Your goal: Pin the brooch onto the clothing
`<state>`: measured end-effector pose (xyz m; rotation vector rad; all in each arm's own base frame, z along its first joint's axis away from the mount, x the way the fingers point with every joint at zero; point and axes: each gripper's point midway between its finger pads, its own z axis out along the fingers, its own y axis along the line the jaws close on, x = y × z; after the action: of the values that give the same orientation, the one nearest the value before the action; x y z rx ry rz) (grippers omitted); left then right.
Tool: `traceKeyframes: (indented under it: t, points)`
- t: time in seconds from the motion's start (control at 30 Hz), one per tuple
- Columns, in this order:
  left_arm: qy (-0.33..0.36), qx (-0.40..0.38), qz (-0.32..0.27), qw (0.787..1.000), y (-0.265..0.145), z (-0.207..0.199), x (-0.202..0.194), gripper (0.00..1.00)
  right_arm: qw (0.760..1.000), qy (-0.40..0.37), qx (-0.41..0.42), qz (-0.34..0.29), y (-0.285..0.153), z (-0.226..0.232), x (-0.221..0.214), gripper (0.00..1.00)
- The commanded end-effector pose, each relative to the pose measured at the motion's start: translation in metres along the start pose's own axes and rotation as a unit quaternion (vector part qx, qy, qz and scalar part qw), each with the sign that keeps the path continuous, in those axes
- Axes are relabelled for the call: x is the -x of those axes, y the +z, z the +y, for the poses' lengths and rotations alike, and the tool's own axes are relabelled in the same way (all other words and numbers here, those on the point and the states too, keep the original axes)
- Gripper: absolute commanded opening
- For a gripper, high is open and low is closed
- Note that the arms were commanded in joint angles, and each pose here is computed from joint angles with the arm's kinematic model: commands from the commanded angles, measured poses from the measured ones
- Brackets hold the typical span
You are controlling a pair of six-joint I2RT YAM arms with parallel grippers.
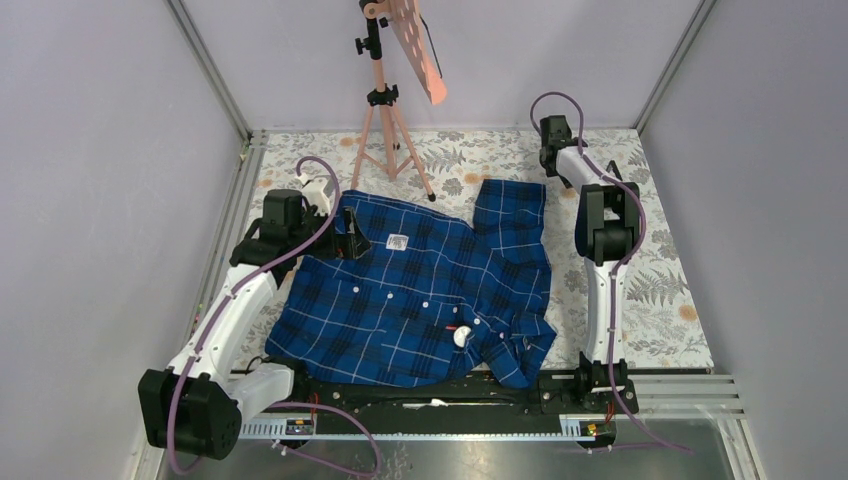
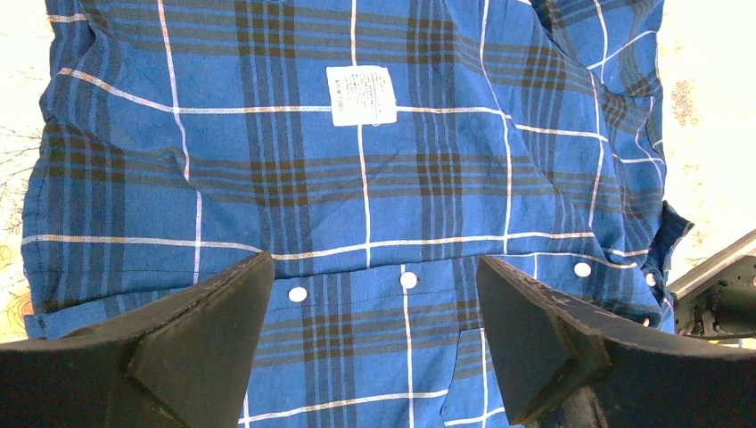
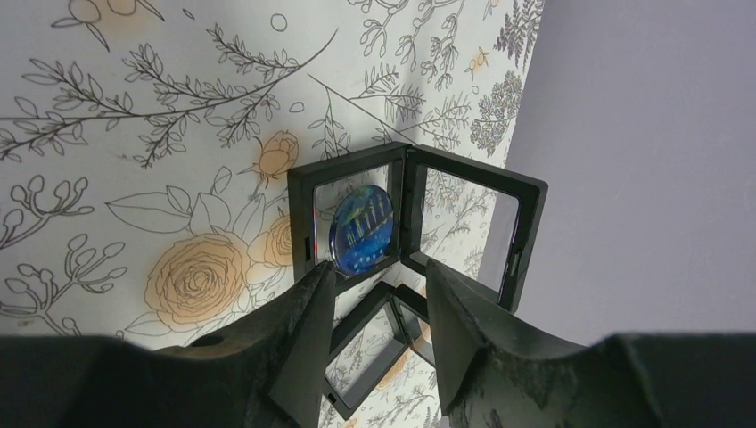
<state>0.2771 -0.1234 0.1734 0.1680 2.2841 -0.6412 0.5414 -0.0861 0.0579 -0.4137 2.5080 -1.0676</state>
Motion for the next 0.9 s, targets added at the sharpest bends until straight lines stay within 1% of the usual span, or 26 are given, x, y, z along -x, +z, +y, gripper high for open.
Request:
traceKeyframes:
  t: [0.0, 0.3, 0.53, 0.67, 0.87]
  points:
    - [0.011, -0.001, -0.015, 1.000, -0.001, 0.000, 0.011, 0.91, 1.000, -0.009, -0.013, -0.008, 0.001, -0.007, 0.011, 0.48]
    - [0.009, -0.001, -0.014, 1.000, 0.000, 0.001, 0.012, 0.91, 1.000, -0.017, -0.007, -0.003, 0.010, 0.002, 0.010, 0.47]
    - [0.008, -0.002, -0.013, 1.000, 0.001, 0.001, 0.012, 0.91, 1.000, -0.022, -0.013, 0.006, 0.014, 0.005, 0.005, 0.41]
    - [0.007, -0.001, -0.012, 1.000, 0.001, 0.002, 0.011, 0.91, 1.000, -0.018, -0.020, -0.003, 0.011, 0.000, 0.007, 0.41]
    - [0.007, -0.002, -0.011, 1.000, 0.001, 0.002, 0.011, 0.91, 1.000, -0.018, -0.022, 0.001, 0.014, -0.001, 0.003, 0.41]
